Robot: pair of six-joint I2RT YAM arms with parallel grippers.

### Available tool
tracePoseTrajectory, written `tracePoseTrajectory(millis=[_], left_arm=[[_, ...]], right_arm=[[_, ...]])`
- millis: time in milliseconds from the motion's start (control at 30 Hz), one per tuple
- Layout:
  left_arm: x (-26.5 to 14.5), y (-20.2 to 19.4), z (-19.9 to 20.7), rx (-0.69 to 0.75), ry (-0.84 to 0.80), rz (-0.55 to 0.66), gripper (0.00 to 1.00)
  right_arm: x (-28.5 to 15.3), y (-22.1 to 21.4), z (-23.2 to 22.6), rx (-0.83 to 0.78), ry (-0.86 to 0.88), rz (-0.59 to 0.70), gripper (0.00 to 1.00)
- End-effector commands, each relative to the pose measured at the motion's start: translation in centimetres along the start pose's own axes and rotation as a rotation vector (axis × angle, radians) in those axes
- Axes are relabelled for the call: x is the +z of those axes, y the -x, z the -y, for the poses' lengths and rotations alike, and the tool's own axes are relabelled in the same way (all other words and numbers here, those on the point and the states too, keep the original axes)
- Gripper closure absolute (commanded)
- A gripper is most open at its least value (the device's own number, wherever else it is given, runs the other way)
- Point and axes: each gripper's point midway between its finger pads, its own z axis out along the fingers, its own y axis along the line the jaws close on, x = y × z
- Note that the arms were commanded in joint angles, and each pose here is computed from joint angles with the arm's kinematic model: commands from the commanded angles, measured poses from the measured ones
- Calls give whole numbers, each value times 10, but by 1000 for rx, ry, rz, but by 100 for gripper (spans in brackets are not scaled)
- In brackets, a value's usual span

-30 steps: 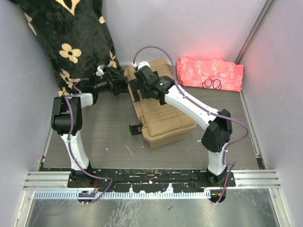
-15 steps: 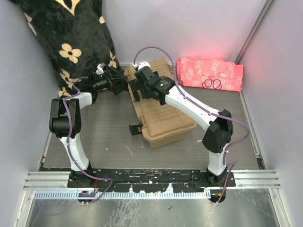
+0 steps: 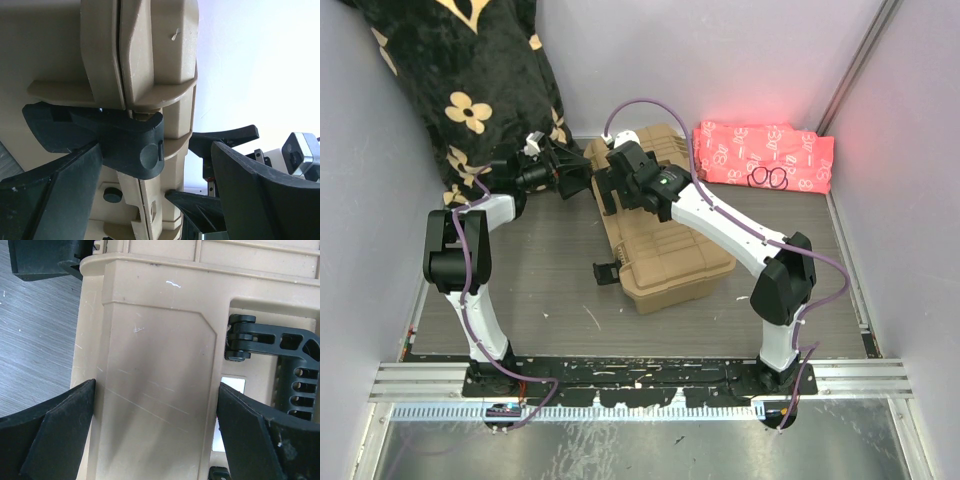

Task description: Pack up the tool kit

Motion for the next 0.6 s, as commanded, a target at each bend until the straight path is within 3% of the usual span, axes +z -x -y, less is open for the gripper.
tracePoseTrajectory(millis=[0, 567], left_arm=[[31, -48, 67, 142, -115, -138, 12], [27, -48, 99, 189, -143, -138, 12]], right_arm=[[-10, -214, -33, -111, 171, -794, 11], [-11, -214, -34, -109, 173, -790, 11]])
